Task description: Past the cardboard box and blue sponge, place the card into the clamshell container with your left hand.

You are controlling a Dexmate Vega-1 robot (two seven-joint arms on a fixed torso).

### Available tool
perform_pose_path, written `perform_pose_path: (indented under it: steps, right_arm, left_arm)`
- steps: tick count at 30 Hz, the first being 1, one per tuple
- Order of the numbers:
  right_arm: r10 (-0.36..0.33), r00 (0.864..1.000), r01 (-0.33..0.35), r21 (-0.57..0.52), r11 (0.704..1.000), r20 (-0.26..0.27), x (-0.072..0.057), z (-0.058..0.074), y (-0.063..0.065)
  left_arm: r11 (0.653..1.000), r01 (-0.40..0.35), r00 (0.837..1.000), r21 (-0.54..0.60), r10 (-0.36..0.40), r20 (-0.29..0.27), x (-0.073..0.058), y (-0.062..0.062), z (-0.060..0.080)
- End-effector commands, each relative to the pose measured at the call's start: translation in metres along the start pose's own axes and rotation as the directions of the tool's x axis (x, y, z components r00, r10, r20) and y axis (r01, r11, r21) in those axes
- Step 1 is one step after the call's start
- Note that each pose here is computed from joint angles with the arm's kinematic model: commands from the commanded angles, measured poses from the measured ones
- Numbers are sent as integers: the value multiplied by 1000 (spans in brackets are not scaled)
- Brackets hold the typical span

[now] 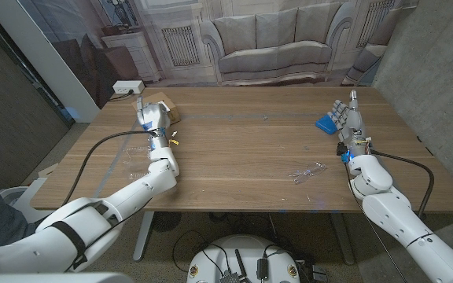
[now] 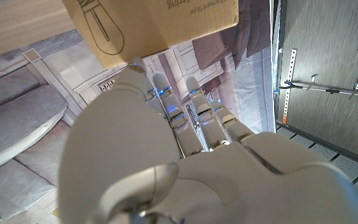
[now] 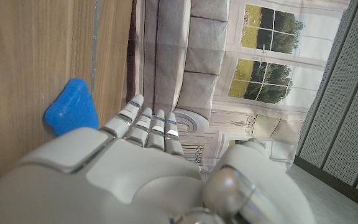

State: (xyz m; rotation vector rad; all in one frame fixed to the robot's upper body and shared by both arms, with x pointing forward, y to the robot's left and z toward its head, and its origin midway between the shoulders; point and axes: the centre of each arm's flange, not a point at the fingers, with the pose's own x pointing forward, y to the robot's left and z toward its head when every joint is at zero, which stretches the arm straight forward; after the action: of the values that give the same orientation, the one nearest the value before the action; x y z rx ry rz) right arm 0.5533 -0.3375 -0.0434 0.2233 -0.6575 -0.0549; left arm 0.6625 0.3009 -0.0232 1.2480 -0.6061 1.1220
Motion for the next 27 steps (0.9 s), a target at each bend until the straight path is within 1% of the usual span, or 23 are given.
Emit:
perform_pose_path:
  steps: [1, 10, 12, 13, 19, 27]
  right_arm:
    - [-6, 1000, 6, 0, 1000, 0, -2, 0, -4]
    - [-6, 1000, 6, -1, 1000, 3, -5, 1, -5]
    - [-7, 1000, 7, 0, 1000, 5, -6, 1, -5]
    - [-6, 1000, 6, 1, 1000, 6, -6, 1, -5]
    - [-8, 1000, 8, -2, 1000, 6, -7, 3, -4]
    - [-6, 1000, 6, -5, 1000, 5, -6, 5, -3]
  left_arm:
    - [1000, -13, 1000, -14, 13, 1, 0, 1, 3]
    - [1000, -7, 1000, -24, 7, 4, -2, 2, 3]
    - [1000, 12, 1000, -24, -11, 13, -2, 2, 3]
    - [999, 20, 1000, -27, -20, 19, -3, 2, 3]
    - [1000, 13, 999, -22, -12, 36, -11, 3, 5]
    - [1000, 15, 1000, -1, -15, 27, -15, 0, 5]
